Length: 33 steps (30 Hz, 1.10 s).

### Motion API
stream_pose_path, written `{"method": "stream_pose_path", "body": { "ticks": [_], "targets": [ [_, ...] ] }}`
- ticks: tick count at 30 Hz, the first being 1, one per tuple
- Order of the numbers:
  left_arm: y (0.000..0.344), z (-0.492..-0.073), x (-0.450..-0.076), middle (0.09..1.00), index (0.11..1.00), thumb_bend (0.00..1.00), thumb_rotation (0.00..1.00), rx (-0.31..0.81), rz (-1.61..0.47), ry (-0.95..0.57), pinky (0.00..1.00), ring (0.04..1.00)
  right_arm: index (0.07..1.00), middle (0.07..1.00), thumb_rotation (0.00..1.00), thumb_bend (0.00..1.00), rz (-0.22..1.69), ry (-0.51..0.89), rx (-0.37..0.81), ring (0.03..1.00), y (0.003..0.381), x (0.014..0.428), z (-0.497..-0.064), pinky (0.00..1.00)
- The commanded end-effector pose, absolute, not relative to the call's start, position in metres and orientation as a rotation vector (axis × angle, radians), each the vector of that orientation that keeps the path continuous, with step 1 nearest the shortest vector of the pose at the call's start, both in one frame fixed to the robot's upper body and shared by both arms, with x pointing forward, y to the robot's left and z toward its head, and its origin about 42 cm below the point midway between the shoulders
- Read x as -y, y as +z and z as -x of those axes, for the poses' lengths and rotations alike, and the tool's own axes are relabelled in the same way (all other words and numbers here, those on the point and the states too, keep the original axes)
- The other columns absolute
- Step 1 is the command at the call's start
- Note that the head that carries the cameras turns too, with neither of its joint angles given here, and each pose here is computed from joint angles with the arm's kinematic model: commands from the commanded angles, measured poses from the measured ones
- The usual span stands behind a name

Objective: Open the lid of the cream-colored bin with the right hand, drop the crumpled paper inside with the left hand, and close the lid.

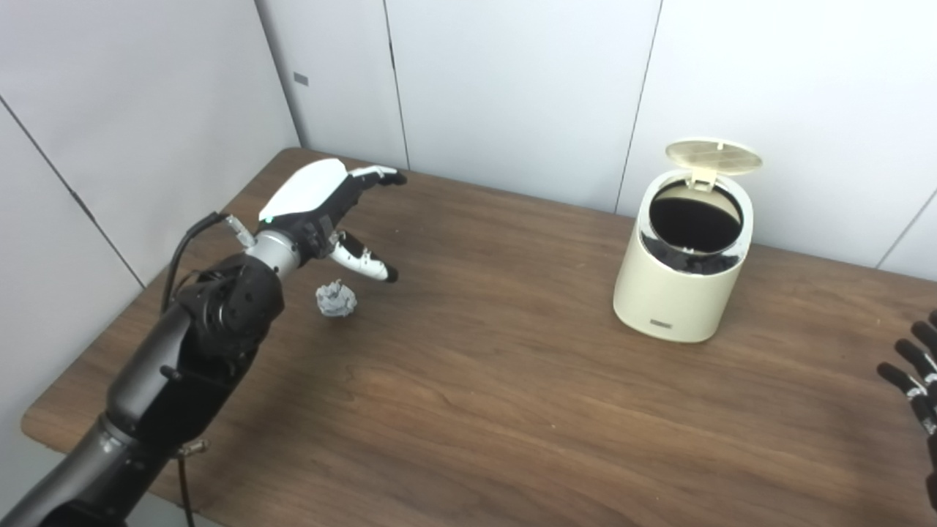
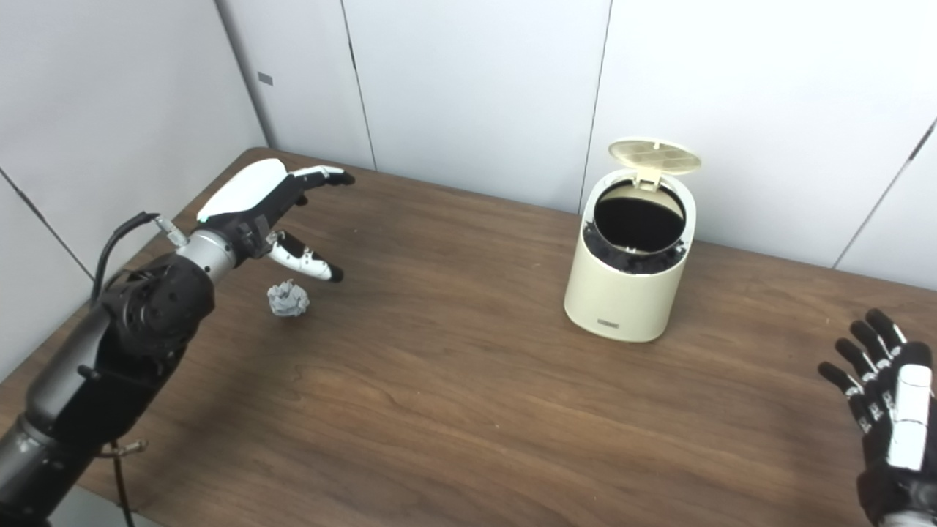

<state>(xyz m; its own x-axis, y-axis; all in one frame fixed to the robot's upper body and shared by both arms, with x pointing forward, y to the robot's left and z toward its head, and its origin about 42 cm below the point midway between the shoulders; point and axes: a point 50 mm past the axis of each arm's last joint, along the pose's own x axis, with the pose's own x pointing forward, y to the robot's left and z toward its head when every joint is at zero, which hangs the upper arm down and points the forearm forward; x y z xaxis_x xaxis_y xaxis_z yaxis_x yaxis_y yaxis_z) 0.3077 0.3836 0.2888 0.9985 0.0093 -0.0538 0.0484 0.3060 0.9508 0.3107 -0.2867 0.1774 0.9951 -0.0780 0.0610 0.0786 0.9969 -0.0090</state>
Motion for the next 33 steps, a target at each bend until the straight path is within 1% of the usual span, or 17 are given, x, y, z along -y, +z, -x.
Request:
{"method": "stream_pose_path", "body": {
  "ticks": [1, 3, 6, 9, 13, 19, 23, 28, 33],
  "targets": [
    [0.305, -0.308, -0.391, 0.864, 0.843, 1.0, 0.09, -0.048, -1.341, 0.0, 0.76, 0.879, 0.888, 0.91, 0.99, 0.46, 0.02, -0.075, 0.144, 0.895, 0.2, 0.285, -0.316, 0.8],
    [0.304, -0.308, -0.394, 0.859, 0.836, 1.0, 0.1, -0.089, -1.38, -0.011, 0.75, 0.87, 0.889, 0.913, 1.0, 0.45, 0.016, -0.076, 0.147, 0.9, 0.201, 0.285, -0.316, 0.81],
    [0.301, -0.307, -0.399, 0.857, 0.831, 0.98, 0.1, -0.154, -1.441, -0.013, 0.74, 0.857, 0.887, 0.909, 0.99, 0.46, 0.016, -0.073, 0.153, 0.892, 0.201, 0.286, -0.317, 0.8],
    [0.296, -0.307, -0.404, 0.848, 0.821, 0.97, 0.12, -0.207, -1.483, -0.008, 0.73, 0.848, 0.871, 0.894, 0.98, 0.47, 0.02, -0.071, 0.149, 0.87, 0.201, 0.287, -0.317, 0.76],
    [0.289, -0.306, -0.409, 0.842, 0.816, 0.97, 0.12, -0.259, -1.487, -0.005, 0.72, 0.847, 0.859, 0.877, 0.97, 0.46, 0.019, -0.072, 0.153, 0.85, 0.201, 0.287, -0.317, 0.73],
    [0.277, -0.307, -0.416, 0.843, 0.82, 0.96, 0.09, -0.294, -1.435, 0.005, 0.7, 0.838, 0.853, 0.872, 0.96, 0.49, 0.021, -0.078, 0.154, 0.848, 0.202, 0.287, -0.316, 0.72],
    [0.269, -0.31, -0.422, 0.827, 0.815, 0.95, 0.08, -0.313, -1.427, -0.003, 0.7, 0.823, 0.844, 0.861, 0.95, 0.48, 0.017, -0.083, 0.153, 0.834, 0.203, 0.286, -0.316, 0.7],
    [0.262, -0.313, -0.427, 0.832, 0.811, 0.92, 0.07, -0.347, -1.398, -0.003, 0.7, 0.828, 0.836, 0.849, 0.96, 0.47, 0.022, -0.086, 0.154, 0.818, 0.204, 0.286, -0.316, 0.67],
    [0.254, -0.315, -0.429, 0.803, 0.785, 0.91, 0.04, -0.358, -1.369, 0.002, 0.68, 0.794, 0.822, 0.839, 0.94, 0.48, 0.011, -0.082, 0.153, 0.806, 0.206, 0.285, -0.315, 0.64]
  ]
}}
